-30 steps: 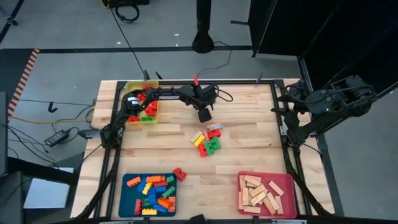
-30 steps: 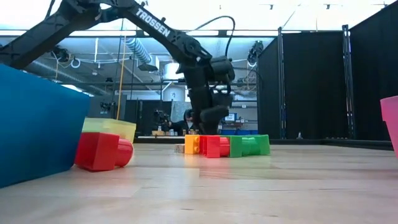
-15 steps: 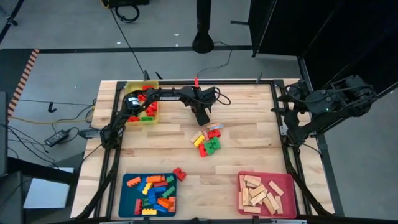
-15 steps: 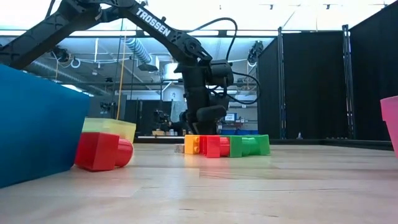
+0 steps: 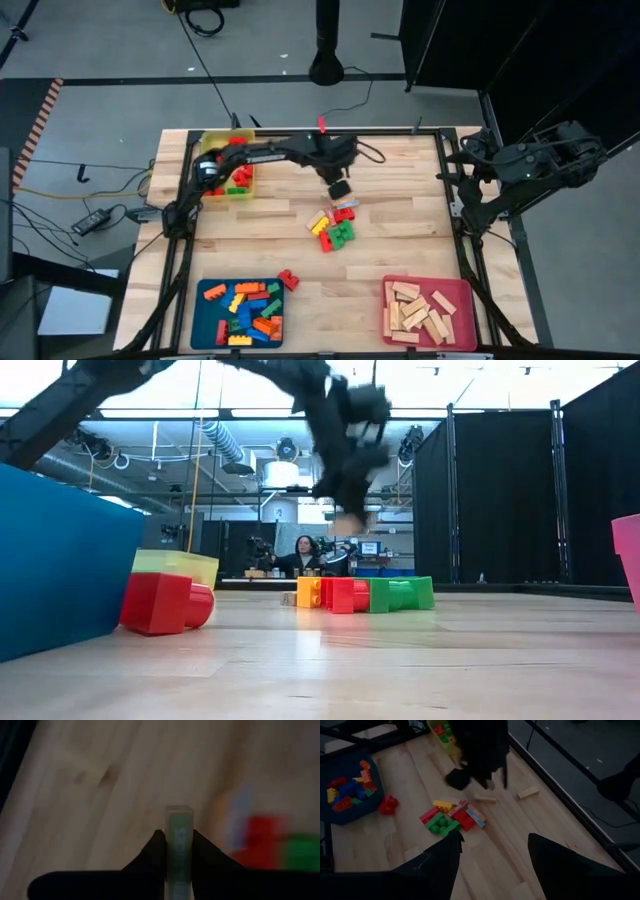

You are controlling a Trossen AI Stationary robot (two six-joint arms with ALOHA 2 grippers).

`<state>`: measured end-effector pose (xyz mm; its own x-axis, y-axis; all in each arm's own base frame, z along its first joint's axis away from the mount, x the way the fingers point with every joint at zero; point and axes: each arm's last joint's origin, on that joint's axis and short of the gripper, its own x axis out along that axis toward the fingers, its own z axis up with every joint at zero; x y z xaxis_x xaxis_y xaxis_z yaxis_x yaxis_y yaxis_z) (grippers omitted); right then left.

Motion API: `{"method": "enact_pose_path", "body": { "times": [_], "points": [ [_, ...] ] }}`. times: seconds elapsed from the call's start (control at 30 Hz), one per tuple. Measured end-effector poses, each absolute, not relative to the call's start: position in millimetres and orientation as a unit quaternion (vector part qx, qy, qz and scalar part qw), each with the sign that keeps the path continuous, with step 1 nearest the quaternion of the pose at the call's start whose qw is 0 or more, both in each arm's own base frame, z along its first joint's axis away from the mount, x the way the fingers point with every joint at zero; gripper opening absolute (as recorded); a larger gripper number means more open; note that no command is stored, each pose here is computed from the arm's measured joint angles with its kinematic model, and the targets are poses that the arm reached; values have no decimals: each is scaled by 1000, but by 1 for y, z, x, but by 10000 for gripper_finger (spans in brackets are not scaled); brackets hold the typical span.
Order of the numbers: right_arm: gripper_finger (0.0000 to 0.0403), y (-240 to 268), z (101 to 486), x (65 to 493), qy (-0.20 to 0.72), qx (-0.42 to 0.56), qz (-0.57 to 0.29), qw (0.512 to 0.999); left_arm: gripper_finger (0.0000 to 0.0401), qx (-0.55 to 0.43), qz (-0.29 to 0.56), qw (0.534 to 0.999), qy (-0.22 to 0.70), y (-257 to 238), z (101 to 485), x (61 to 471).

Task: Sort blocks by size
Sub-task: Put the wooden block into the red bin

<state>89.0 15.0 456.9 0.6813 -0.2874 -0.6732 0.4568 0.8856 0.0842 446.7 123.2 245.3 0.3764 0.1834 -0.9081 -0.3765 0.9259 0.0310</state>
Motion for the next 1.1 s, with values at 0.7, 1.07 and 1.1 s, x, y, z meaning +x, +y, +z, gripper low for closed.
{"method": "enact_pose_path", "body": {
  "times": [0.7, 1.07, 1.1],
  "points": [
    [245, 15, 457, 89, 341, 115, -202, 911, 41, -1, -150, 988, 38, -159, 259, 542],
    [245, 15, 457, 90, 340, 118, -203, 911, 193, -122, -200, 967, 101, -159, 198, 558],
    [245, 15, 457, 90, 340, 118, -203, 911, 210, -121, -203, 967, 96, -158, 203, 558]
  ]
}}
